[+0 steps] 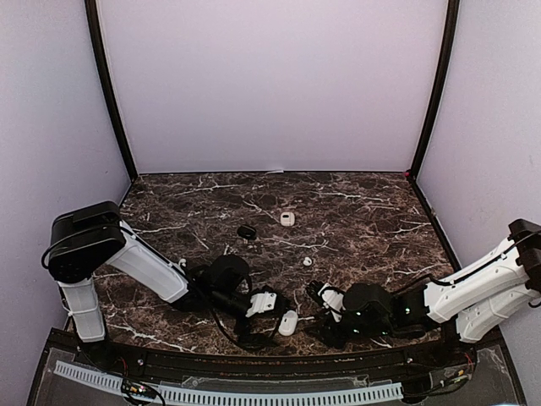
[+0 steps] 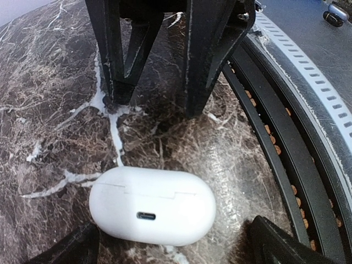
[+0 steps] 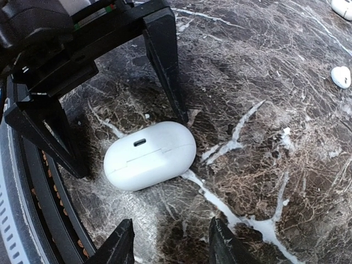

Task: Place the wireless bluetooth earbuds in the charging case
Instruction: Pick up the charging case from the center of the board.

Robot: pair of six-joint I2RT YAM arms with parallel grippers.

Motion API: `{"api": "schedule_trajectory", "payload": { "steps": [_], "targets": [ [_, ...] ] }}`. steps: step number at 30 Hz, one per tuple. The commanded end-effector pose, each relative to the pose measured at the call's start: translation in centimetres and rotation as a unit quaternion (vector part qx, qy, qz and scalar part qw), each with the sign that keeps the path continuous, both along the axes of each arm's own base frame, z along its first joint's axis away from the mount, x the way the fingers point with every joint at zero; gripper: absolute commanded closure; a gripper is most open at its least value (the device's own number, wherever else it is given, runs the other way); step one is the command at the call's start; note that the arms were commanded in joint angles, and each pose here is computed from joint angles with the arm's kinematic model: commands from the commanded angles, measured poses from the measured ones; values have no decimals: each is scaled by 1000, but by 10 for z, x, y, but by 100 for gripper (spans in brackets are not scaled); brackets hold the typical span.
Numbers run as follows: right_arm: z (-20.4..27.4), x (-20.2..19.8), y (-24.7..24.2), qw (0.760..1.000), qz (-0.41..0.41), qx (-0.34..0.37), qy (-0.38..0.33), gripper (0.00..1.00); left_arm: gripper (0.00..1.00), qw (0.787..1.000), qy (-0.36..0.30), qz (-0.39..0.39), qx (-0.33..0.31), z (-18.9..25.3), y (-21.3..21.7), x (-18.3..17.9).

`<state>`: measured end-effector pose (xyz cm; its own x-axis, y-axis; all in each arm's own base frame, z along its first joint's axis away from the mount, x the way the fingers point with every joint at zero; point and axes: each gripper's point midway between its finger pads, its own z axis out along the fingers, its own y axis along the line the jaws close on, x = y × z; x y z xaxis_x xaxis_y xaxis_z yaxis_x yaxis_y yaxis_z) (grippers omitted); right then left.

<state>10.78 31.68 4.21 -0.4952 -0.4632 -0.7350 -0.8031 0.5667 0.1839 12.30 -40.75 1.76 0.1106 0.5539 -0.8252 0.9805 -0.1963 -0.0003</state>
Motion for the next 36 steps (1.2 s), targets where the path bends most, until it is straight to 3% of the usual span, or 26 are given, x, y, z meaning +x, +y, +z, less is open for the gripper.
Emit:
{"api": "schedule_trajectory", "payload": {
  "steps": [1,21,28,33,36],
  "targets": [
    [-2,4,-1,1000,-17,8,5,56,1,1000,13,-4,15,-8,1,-4],
    [-10,5,4,1000,-11,4,18,62,9,999,-6,-40,18,-16,-6,-4],
    [-8,4,5,1000,-5,6,18,63,20,999,-12,-43,16,-16,-9,-2],
    [3,5,7,1000,4,19,4,64,42,999,-14,-40,9,-12,-11,-1],
    [15,8,7,999,5,31,-15,62,44,999,-16,-34,-1,-8,-10,-1]
  ]
}}
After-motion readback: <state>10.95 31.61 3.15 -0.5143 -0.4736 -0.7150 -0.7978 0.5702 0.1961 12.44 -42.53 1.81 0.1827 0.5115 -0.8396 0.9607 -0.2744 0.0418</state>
